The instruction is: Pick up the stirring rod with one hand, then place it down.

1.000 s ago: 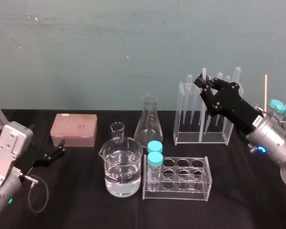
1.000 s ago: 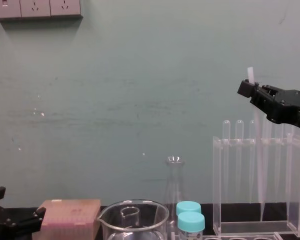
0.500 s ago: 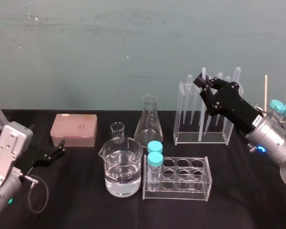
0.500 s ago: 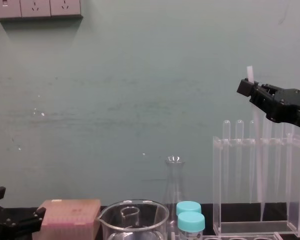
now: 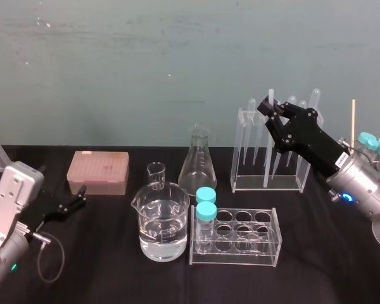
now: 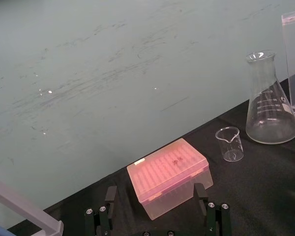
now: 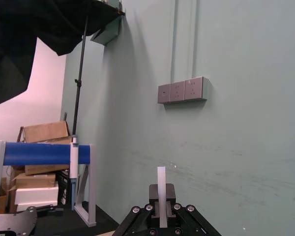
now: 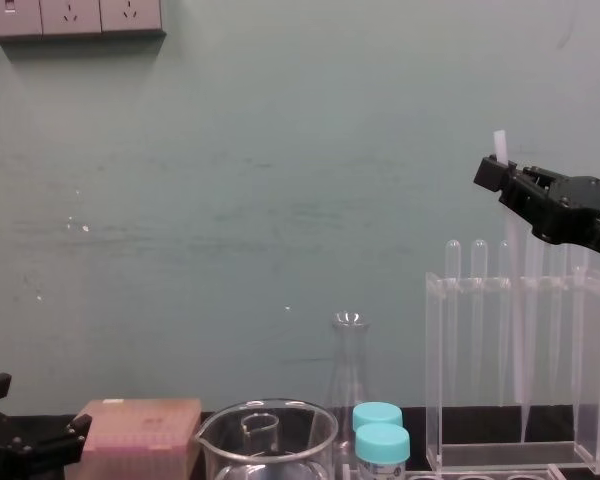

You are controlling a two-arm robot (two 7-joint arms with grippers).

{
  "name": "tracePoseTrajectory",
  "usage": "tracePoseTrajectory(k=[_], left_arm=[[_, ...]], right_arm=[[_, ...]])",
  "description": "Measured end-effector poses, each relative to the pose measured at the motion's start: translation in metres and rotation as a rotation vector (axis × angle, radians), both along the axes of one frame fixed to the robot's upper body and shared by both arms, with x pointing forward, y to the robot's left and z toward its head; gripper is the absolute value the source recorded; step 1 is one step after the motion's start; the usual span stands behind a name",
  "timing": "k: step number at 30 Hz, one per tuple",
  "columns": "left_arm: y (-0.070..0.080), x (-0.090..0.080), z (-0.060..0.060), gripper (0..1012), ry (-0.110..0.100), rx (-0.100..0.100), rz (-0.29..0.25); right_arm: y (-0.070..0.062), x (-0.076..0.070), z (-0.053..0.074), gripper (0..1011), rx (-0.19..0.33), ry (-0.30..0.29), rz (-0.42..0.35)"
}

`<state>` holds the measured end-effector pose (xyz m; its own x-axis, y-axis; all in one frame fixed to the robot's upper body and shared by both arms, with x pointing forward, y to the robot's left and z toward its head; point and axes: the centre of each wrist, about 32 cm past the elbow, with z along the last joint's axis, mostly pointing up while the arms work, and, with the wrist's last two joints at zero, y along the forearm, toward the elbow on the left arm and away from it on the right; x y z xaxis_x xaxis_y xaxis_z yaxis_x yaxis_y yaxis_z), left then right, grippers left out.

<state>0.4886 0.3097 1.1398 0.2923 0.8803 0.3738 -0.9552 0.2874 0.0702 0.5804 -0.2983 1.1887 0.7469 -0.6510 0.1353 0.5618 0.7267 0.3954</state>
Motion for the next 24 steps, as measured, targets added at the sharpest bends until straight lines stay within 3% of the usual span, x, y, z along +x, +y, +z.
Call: tracePoseTrajectory(k=[24], left_arm=[[0.0,0.0,0.0,1000,0.0,0.0,0.0]], right_arm=[[0.0,0.0,0.0,69,0.0,0.0,0.0]])
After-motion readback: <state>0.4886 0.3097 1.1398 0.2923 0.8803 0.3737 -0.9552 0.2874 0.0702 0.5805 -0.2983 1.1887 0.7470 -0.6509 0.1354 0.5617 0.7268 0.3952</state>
